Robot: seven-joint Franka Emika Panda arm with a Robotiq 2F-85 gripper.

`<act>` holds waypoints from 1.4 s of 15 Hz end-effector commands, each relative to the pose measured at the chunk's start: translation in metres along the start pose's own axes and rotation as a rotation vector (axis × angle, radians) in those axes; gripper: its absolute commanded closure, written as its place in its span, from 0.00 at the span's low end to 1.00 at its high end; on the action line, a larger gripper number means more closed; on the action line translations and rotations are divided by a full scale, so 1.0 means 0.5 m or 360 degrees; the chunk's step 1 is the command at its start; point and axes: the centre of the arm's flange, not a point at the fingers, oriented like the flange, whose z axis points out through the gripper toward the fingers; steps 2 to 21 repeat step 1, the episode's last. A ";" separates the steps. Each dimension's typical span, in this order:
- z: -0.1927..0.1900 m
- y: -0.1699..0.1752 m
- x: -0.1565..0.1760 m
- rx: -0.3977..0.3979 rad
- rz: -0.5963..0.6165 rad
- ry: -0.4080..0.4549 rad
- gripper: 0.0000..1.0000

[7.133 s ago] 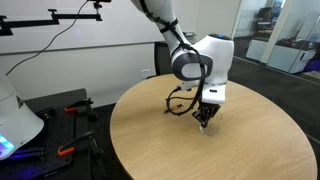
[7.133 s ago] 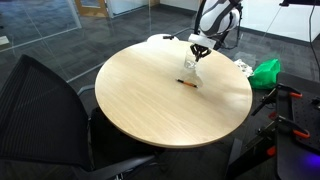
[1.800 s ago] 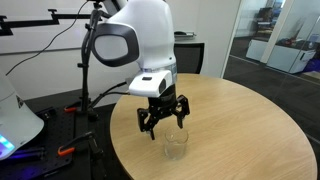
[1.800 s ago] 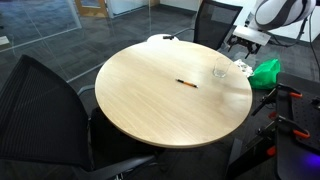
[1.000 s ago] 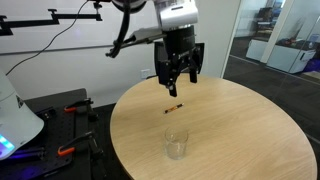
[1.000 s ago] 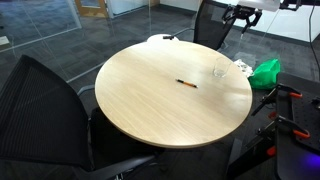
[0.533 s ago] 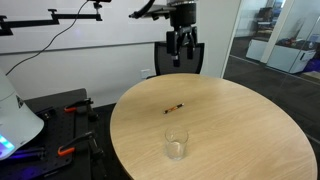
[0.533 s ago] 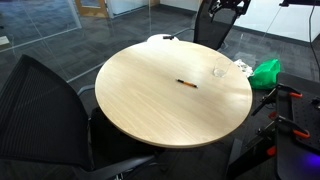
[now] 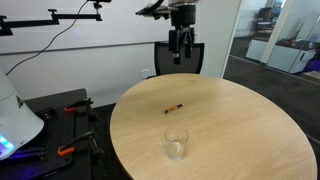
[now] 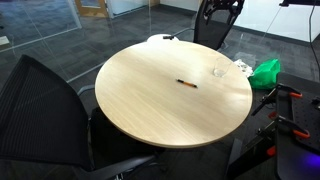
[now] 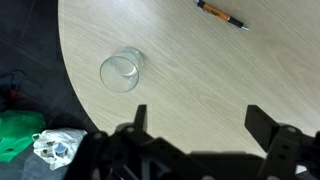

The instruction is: Move the glass cup forward

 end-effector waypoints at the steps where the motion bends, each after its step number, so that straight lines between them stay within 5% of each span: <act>1: 0.000 0.001 0.001 0.0000 -0.0008 0.0000 0.00; 21: 0.000 0.001 0.001 0.0000 -0.0008 0.0000 0.00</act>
